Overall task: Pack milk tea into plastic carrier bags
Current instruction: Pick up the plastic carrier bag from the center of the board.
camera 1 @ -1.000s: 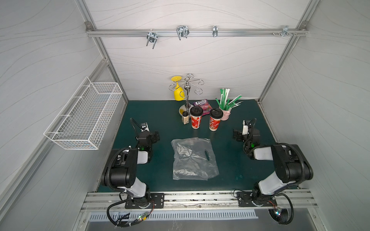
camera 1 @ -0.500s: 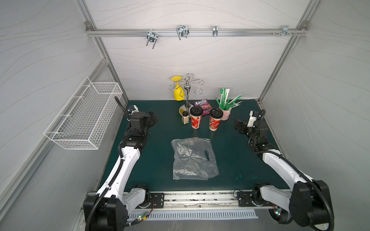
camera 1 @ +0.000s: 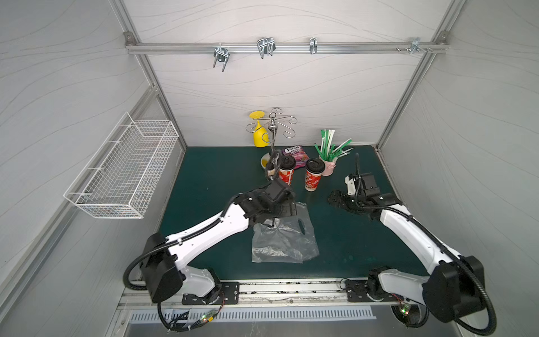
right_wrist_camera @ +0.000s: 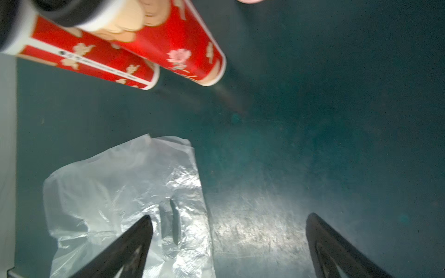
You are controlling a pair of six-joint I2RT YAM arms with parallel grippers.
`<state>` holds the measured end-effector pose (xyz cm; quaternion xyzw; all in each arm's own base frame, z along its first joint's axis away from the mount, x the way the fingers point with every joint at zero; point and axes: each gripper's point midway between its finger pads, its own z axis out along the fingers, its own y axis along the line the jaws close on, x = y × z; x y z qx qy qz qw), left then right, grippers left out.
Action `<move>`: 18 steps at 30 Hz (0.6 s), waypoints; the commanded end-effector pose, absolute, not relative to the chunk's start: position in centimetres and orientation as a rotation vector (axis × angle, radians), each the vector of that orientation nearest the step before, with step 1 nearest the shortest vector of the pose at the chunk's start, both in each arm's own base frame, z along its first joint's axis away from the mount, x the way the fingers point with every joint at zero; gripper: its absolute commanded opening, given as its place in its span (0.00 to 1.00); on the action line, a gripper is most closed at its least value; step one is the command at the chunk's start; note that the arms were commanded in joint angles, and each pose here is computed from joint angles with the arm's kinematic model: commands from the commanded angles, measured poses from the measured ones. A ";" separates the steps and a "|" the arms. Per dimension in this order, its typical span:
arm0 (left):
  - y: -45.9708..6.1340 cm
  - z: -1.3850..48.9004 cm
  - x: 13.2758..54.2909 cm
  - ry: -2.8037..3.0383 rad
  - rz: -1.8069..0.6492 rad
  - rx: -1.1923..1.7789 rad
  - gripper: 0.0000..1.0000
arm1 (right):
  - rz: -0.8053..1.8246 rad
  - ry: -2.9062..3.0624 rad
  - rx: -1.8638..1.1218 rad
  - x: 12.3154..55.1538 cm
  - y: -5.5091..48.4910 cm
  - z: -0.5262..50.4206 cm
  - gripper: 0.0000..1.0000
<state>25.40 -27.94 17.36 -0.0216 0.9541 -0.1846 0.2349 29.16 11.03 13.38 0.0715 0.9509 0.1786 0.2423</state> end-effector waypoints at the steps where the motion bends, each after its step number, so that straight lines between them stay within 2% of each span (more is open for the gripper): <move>1: -30.1 15.5 25.0 2.691 -0.428 -0.100 0.78 | 0.442 2.701 0.416 27.2 8.0 10.8 0.99; 5: -33.4 12.8 25.0 2.777 -0.404 -0.062 0.66 | 0.482 2.711 0.547 27.0 6.2 9.5 0.96; 9: -35.4 10.0 25.8 2.845 -0.215 0.010 0.59 | 0.490 2.683 0.603 27.0 5.2 9.3 0.93; 11: -36.5 8.4 26.0 2.882 -0.183 0.027 0.51 | 0.501 2.665 0.624 27.0 4.8 9.4 0.92; 15: -37.3 6.0 25.9 2.925 -0.162 0.030 0.52 | 0.527 2.648 0.649 27.0 4.4 9.4 0.93; 18: -37.3 5.1 26.1 2.936 -0.132 0.020 0.61 | 0.542 2.649 0.646 27.0 4.5 9.5 0.93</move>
